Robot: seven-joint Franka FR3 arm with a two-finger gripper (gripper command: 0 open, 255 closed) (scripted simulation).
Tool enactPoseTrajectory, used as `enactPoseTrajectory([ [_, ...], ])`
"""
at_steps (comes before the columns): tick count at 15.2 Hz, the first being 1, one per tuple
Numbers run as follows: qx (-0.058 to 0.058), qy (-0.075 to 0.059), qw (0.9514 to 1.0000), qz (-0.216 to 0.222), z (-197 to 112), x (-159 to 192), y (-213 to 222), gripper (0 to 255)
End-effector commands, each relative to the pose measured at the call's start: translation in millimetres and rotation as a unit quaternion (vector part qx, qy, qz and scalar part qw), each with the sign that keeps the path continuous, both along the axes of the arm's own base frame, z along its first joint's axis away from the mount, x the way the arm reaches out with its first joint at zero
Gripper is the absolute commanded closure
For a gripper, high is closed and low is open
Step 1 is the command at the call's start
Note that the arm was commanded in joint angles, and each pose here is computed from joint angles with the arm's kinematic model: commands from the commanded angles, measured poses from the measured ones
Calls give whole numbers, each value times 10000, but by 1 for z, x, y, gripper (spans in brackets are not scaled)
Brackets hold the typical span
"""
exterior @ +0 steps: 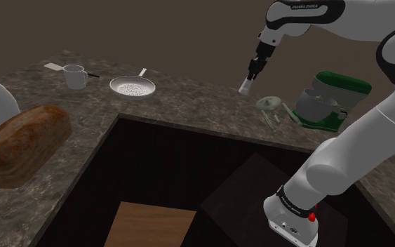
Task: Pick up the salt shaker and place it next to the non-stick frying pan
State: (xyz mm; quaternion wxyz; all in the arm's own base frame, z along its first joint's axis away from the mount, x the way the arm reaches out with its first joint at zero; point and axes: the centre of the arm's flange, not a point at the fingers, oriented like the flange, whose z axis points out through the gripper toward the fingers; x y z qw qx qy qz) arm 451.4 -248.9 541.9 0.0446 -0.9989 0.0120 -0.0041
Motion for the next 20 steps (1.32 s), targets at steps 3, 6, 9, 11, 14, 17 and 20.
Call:
enactPoseTrajectory([
  [3, 1, 2, 10000, 1, -5, 32, 33, 255],
  [6, 1, 2, 10000, 1, -11, 59, 61, 255],
  [9, 1, 2, 10000, 1, -17, 87, 89, 255],
  [11, 1, 2, 10000, 1, -21, 105, 108, 255],
  [14, 1, 2, 10000, 1, -27, 132, 136, 255],
  [17, 1, 2, 10000, 1, -33, 159, 164, 255],
  [20, 1, 2, 10000, 1, -38, 187, 193, 255],
])
